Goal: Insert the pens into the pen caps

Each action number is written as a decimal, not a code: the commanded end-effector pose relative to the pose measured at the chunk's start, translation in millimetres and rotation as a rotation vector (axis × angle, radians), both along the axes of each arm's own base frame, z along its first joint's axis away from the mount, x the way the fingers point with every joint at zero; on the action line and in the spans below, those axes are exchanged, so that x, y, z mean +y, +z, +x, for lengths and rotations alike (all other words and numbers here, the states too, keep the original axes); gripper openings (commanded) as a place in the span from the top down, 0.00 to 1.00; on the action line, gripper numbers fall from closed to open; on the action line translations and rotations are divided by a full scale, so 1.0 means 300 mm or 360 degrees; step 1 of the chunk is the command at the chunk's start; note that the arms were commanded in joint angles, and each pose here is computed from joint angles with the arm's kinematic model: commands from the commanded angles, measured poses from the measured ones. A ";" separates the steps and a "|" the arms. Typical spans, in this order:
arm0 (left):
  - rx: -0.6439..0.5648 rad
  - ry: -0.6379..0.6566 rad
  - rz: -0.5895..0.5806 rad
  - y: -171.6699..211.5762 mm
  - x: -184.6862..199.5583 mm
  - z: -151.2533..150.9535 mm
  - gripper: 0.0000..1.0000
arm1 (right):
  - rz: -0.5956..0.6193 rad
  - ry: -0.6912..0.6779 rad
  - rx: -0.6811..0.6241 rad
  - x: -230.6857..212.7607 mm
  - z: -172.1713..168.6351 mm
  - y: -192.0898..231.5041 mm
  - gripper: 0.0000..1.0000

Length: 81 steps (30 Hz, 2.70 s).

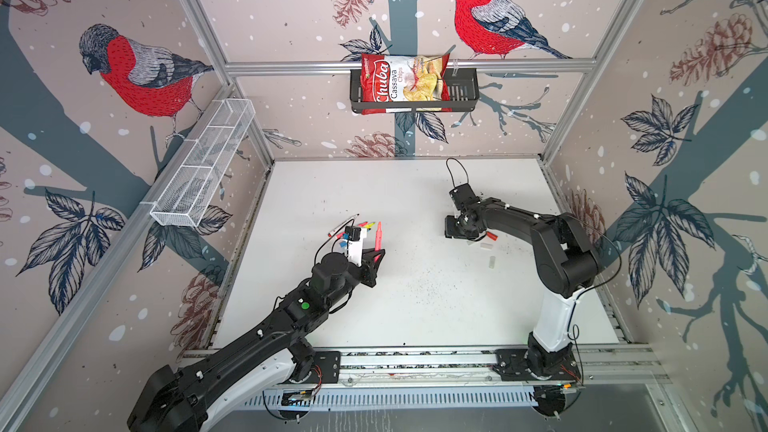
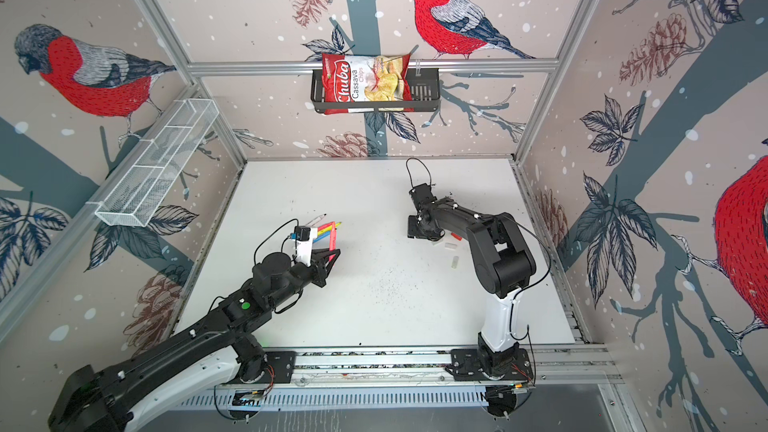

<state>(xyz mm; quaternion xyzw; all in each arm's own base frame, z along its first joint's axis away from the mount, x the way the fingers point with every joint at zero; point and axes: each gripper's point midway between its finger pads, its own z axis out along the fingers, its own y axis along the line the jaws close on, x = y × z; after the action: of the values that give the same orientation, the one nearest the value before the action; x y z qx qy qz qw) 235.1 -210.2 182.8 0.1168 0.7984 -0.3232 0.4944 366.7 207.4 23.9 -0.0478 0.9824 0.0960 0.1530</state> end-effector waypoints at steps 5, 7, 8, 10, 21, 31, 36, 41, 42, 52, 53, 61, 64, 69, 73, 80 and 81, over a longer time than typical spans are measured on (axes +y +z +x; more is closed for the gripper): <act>-0.0026 0.0005 0.0014 0.006 0.003 0.006 1.00 | 0.0216 0.0128 0.0034 0.141 -0.051 0.047 0.46; -0.0029 0.0012 0.0014 0.007 0.008 0.005 1.00 | 0.0234 0.0134 0.0001 0.145 -0.041 0.084 0.46; -0.0030 0.0016 0.0011 0.007 0.010 0.005 1.00 | 0.0227 0.0131 -0.0018 0.142 -0.034 0.100 0.45; -0.0032 0.0018 0.0001 0.008 0.012 0.002 1.00 | 0.0193 0.0106 -0.0057 0.122 -0.010 0.131 0.45; -0.0029 0.0008 -0.0006 0.010 0.012 -0.004 1.00 | -0.0059 0.0030 -0.0076 0.009 0.064 0.116 0.47; -0.0030 0.0009 -0.0006 0.015 0.010 -0.002 1.00 | -0.0121 0.0107 -0.0012 0.010 0.065 0.055 0.50; -0.0037 0.0006 0.0000 0.026 0.006 0.003 1.00 | -0.0033 0.0171 0.0008 0.062 0.072 0.047 0.46; -0.0043 0.0012 -0.0001 0.034 0.006 0.007 1.00 | 0.0013 0.0208 0.0029 0.096 0.070 0.037 0.46; -0.0043 0.0013 0.0002 0.034 0.007 0.008 1.00 | 0.0015 0.0218 0.0037 0.103 0.065 0.032 0.46; -0.0044 0.0012 0.0004 0.032 0.007 0.008 1.00 | 0.0117 0.0352 0.0069 0.189 0.009 0.026 0.46; -0.0044 0.0012 0.0005 0.031 0.008 0.007 1.00 | 0.0123 0.0361 0.0070 0.194 0.003 0.026 0.46; -0.0037 0.0016 0.0007 0.017 0.014 0.001 1.00 | 0.0178 0.0529 0.0065 0.277 -0.068 0.023 0.45; -0.0037 0.0012 0.0000 0.021 0.012 0.000 1.00 | 0.0186 0.0559 0.0072 0.308 -0.075 0.013 0.45; -0.0035 0.0018 0.0006 0.018 0.017 -0.001 1.00 | 0.0190 0.0589 0.0077 0.344 -0.075 0.003 0.42; -0.0039 0.0027 0.0006 0.019 0.022 -0.002 1.00 | 0.0208 0.0641 0.0066 0.379 -0.080 0.011 0.40; -0.0040 0.0033 0.0008 0.019 0.024 0.001 1.00 | 0.0204 0.0714 0.0069 0.430 -0.111 0.024 0.40; -0.0041 0.0032 0.0007 0.019 0.023 0.000 1.00 | 0.0207 0.0716 0.0071 0.431 -0.118 0.027 0.41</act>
<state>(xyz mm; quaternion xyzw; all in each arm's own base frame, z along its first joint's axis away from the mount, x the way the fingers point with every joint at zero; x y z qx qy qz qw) 234.6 -204.1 188.6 0.1101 0.7946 -0.3200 0.5040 338.3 335.1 31.2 -0.2444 0.9434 0.1907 0.1178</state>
